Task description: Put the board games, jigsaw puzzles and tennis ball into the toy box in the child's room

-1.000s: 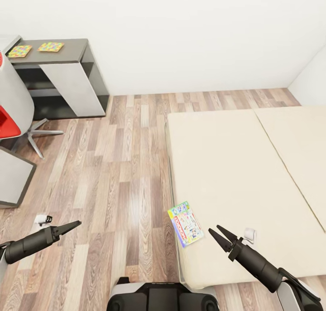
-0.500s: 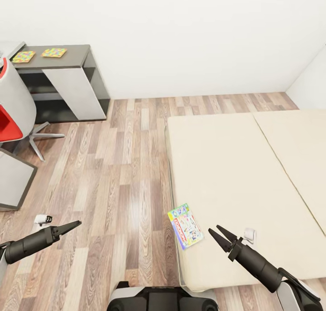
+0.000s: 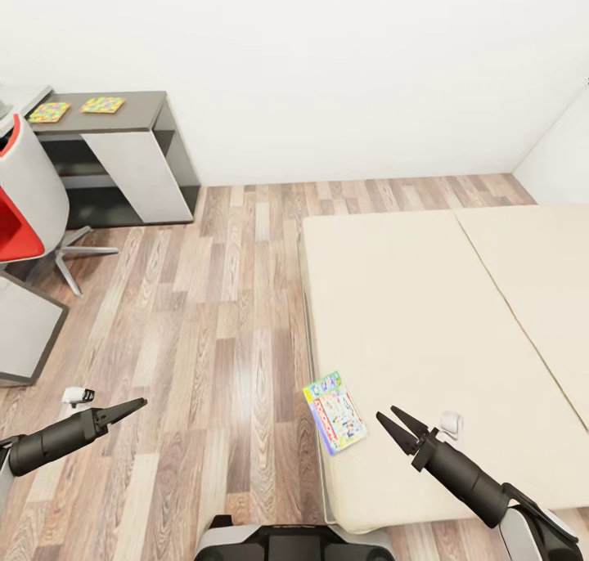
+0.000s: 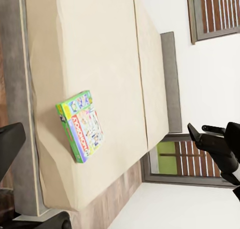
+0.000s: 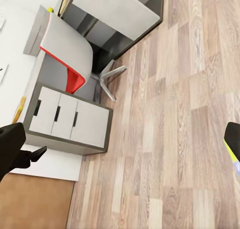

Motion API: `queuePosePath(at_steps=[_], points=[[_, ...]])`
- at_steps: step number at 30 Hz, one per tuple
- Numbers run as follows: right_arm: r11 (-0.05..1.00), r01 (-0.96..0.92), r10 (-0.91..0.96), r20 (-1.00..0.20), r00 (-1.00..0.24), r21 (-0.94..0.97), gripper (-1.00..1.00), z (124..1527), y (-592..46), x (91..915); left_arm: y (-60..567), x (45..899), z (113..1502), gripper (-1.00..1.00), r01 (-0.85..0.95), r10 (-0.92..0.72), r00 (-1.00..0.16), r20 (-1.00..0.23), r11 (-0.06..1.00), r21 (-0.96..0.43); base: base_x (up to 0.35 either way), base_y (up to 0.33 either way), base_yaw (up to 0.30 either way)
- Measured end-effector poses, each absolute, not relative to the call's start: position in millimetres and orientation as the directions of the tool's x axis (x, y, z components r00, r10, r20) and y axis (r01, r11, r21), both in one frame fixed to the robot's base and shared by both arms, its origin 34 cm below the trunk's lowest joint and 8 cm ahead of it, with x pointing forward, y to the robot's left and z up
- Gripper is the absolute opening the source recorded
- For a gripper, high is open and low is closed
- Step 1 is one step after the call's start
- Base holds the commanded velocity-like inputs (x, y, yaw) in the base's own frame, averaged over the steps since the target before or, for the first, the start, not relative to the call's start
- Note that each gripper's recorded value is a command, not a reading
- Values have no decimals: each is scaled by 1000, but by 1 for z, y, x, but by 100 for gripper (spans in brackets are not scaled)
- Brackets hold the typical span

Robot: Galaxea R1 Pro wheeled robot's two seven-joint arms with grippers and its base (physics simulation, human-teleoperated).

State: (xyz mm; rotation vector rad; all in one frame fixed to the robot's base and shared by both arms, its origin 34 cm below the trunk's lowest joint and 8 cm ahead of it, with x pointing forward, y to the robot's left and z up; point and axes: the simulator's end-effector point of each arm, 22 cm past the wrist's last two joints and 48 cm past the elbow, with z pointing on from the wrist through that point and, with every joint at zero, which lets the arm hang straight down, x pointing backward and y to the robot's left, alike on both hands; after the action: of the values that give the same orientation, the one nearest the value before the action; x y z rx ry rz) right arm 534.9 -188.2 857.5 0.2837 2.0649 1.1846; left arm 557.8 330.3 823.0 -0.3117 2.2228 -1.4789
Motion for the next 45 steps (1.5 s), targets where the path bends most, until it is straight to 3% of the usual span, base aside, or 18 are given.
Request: queuePosePath(at_steps=[45], points=[[555, -219, 510, -536, -673, 803, 100, 889, -190, 544, 329, 570, 856, 100, 127, -421, -854, -305, 399, -908, 0, 0, 0]])
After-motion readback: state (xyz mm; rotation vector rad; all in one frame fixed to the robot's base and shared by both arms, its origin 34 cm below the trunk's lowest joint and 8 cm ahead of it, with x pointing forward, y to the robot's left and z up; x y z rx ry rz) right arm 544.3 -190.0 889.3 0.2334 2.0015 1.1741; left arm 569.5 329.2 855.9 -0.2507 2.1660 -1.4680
